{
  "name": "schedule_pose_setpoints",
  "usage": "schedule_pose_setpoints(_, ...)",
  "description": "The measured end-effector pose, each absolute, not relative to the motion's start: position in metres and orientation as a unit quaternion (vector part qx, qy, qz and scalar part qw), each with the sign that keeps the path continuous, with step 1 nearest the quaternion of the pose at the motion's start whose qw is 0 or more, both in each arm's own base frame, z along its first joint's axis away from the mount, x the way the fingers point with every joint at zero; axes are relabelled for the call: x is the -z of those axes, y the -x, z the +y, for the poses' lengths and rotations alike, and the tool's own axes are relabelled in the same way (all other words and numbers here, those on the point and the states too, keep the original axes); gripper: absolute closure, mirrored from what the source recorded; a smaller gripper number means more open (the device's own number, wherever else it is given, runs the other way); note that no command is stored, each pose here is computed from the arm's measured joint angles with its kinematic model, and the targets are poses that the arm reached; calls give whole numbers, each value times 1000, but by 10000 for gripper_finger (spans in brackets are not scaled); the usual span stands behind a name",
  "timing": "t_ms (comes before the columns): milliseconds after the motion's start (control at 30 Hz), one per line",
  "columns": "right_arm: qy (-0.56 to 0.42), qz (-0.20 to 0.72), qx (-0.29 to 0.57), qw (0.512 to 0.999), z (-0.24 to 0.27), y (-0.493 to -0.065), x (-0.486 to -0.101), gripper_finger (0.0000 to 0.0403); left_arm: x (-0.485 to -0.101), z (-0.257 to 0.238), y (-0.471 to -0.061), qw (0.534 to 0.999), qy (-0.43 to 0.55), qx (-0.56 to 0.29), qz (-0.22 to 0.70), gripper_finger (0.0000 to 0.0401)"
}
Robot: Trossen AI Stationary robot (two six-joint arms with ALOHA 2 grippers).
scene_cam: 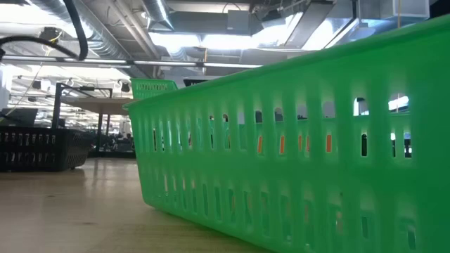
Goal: Stack baskets on shelf by color
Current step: Put the bottom left orange bin on the shelf
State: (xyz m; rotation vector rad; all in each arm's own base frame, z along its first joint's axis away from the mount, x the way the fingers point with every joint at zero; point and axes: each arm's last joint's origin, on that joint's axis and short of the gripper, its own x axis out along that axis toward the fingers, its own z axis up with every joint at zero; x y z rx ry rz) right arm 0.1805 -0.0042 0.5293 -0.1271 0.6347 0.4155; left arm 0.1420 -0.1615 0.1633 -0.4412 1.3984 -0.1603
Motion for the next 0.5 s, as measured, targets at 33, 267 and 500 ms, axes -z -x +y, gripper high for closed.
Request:
schedule_pose_setpoints(33,62,310,-203,927,-4,-180,-529,402,-162,-162,-142,737,208,66,639,335)
schedule_pose_setpoints(267,62,310,-203,927,-4,-180,-529,402,-159,-164,-144,731,221,54,644,335)
schedule_pose_setpoints(500,64,310,-201,927,-4,-180,-529,402,-162,-169,-149,710,280,67,643,393)
